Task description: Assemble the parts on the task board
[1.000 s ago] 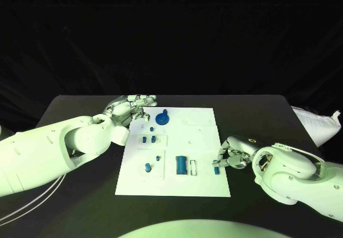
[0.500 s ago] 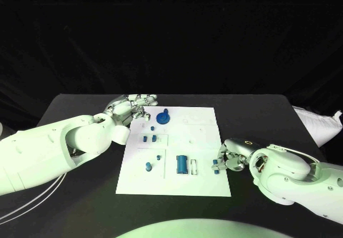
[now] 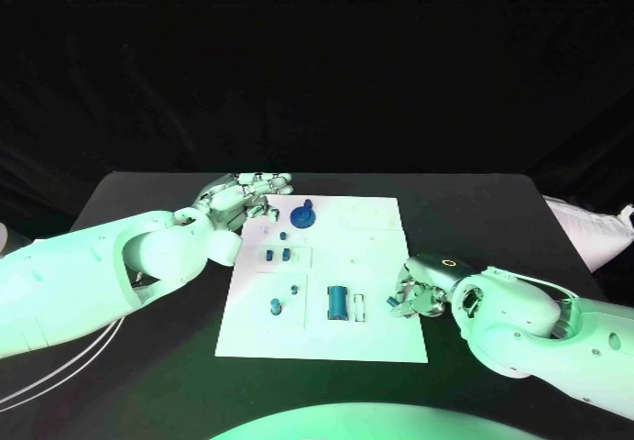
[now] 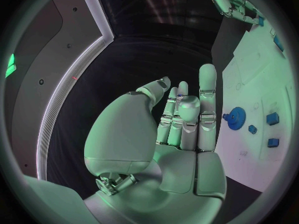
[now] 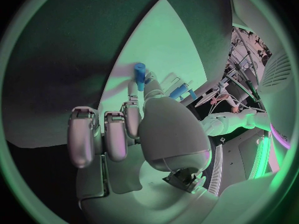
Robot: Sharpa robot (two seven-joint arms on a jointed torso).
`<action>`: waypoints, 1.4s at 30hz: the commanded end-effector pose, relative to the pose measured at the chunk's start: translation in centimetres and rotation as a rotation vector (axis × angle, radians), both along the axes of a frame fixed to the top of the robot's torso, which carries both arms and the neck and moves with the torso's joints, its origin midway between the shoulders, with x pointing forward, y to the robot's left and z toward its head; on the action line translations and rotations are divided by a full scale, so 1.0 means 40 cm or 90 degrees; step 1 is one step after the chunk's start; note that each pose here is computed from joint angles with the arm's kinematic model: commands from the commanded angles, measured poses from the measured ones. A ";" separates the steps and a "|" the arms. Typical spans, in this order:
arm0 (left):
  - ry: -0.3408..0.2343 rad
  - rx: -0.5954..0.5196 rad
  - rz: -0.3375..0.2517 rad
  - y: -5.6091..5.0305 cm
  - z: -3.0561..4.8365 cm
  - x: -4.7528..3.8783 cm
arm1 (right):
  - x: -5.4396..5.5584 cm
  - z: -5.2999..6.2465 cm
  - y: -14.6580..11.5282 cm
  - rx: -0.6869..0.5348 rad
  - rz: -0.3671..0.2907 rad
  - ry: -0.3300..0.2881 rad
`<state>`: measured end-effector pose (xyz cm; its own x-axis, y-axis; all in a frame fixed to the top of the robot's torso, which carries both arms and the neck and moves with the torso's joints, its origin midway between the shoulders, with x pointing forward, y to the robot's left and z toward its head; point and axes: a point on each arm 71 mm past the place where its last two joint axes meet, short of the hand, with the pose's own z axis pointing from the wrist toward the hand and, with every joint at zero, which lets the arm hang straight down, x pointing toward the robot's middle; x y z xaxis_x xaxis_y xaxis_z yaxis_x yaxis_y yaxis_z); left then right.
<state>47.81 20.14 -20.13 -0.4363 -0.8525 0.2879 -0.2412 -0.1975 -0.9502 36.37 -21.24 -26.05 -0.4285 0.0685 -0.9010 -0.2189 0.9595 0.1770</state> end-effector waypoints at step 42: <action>-0.003 -0.007 -0.015 -0.009 0.002 -0.003 | -0.018 0.020 0.039 0.159 -0.076 0.018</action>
